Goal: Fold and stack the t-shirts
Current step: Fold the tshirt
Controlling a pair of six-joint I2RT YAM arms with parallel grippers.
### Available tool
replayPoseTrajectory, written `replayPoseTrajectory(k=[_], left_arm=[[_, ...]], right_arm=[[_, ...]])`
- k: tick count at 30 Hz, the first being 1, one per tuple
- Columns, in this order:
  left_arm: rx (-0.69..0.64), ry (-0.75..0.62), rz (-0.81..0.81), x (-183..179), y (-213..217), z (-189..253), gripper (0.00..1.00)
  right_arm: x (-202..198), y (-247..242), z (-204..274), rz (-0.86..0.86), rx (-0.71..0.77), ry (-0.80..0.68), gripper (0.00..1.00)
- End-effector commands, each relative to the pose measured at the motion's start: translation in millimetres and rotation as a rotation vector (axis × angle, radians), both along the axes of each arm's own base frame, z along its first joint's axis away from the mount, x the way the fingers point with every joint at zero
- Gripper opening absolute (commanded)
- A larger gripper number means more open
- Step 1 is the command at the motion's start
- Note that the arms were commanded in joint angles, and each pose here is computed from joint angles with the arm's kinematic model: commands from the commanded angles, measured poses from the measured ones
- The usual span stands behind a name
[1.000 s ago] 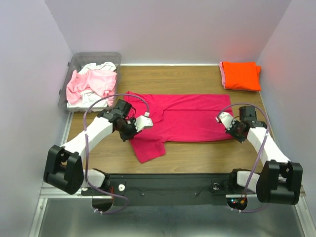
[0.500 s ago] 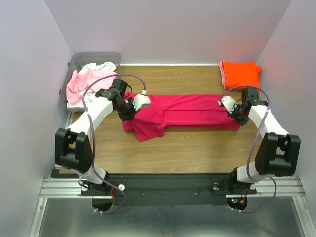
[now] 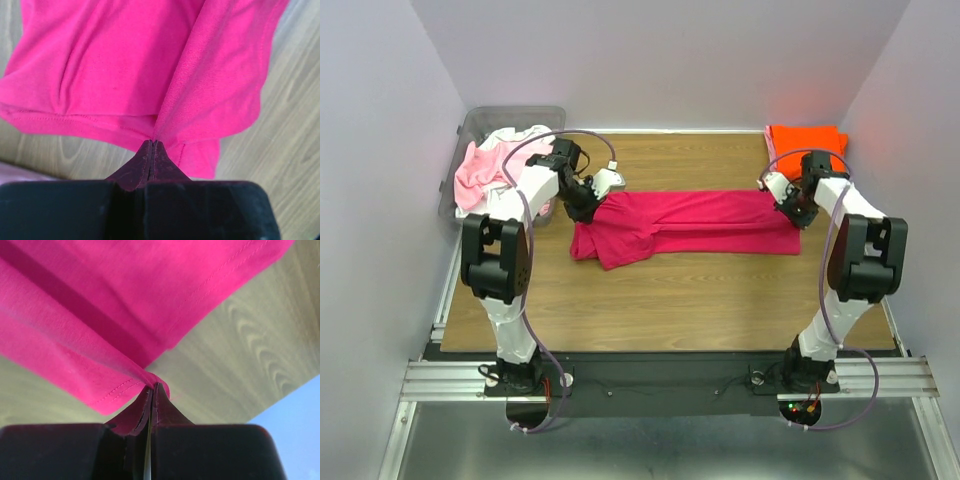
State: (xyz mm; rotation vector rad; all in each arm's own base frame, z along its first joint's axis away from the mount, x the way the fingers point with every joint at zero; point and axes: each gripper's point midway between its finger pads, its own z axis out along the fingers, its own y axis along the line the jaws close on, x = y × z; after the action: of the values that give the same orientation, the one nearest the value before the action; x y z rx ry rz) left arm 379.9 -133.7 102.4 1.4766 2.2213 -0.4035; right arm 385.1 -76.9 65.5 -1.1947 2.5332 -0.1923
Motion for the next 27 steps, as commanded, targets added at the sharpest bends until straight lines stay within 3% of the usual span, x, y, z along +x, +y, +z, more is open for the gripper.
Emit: replayPoseTrajectory(k=[1,5,7,8,9,10,13,16,22,27], left_arm=[[-0.014,-0.002,0.013,17.5,4.4,-5.4,0.00],[-0.017,0.005,0.041,27.4,8.6,-17.1,0.00],[-0.007,-0.006,0.073,33.6,12.6,-19.9,0.00],[-0.006,-0.010,0.093,36.2,14.4,-19.6,0.04],[-0.007,-0.010,0.104,36.6,15.7,-18.0,0.20],[-0.011,-0.014,0.112,37.5,16.5,-15.9,0.26],[-0.032,-0.042,0.165,38.5,25.1,-3.3,0.42],[-0.054,-0.052,0.217,22.7,39.3,6.8,0.44],[-0.126,-0.008,0.285,-16.9,37.9,0.5,0.50],[-0.180,0.021,0.335,-27.7,31.2,-11.2,0.50]], right_arm=[[26.2,-5.0,9.3,-0.019,0.018,-0.044,0.03],[38.3,-3.7,3.3,-0.043,0.045,-0.042,0.10],[41.3,-3.4,3.4,-0.059,0.050,-0.046,0.28],[41.5,-3.1,3.8,-0.069,0.054,-0.047,0.37],[41.5,-3.3,9.9,-0.085,0.056,-0.062,0.44],[41.4,-2.8,14.4,-0.091,0.059,-0.072,0.55],[40.9,-4.5,40.9,-0.154,0.097,-0.138,0.64],[29.9,-19.3,58.7,-0.246,0.151,-0.174,0.64],[-16.5,-10.3,36.4,-0.382,0.340,-0.017,0.54],[-30.1,13.9,16.1,-0.437,0.477,0.084,0.54]])
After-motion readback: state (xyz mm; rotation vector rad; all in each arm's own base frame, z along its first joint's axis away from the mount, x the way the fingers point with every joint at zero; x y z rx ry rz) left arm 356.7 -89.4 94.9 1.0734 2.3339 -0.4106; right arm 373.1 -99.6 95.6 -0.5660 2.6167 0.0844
